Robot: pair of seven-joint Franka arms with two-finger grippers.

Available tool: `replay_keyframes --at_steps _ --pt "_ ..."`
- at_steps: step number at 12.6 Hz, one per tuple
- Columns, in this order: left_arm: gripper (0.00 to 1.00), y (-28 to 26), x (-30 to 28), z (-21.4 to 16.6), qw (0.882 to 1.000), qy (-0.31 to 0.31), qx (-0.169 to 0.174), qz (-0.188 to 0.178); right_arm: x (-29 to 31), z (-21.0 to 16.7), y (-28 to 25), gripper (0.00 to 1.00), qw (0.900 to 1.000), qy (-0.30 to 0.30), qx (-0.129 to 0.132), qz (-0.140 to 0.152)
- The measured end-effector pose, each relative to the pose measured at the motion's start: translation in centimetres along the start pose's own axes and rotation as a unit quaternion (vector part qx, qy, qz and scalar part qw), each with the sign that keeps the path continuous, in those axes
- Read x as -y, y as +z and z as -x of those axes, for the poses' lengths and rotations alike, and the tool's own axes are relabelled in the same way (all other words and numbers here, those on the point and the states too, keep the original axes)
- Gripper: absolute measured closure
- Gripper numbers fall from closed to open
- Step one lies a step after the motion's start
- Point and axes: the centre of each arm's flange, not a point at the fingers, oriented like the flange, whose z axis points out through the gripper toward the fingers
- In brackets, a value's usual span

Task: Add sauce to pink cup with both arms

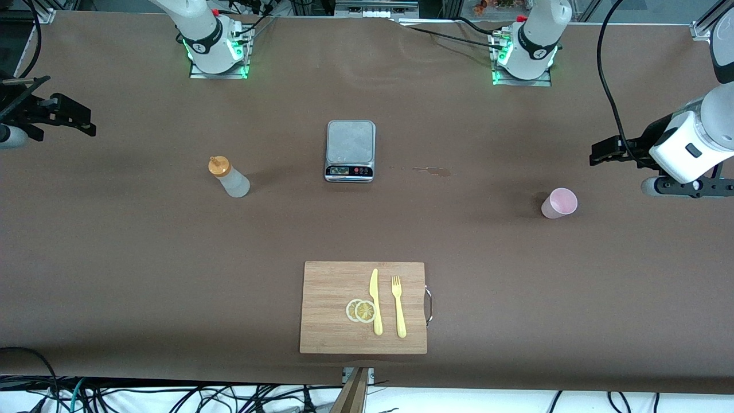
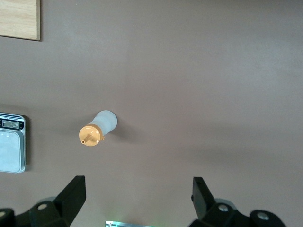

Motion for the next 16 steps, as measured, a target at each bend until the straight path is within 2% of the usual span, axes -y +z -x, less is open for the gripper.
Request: replay_keyframes --at_steps 16 --pt "0.00 0.0 1.0 -0.7 1.000 -0.006 -0.001 0.001 0.2 -0.1 0.2 0.00 1.000 -0.002 0.003 0.000"
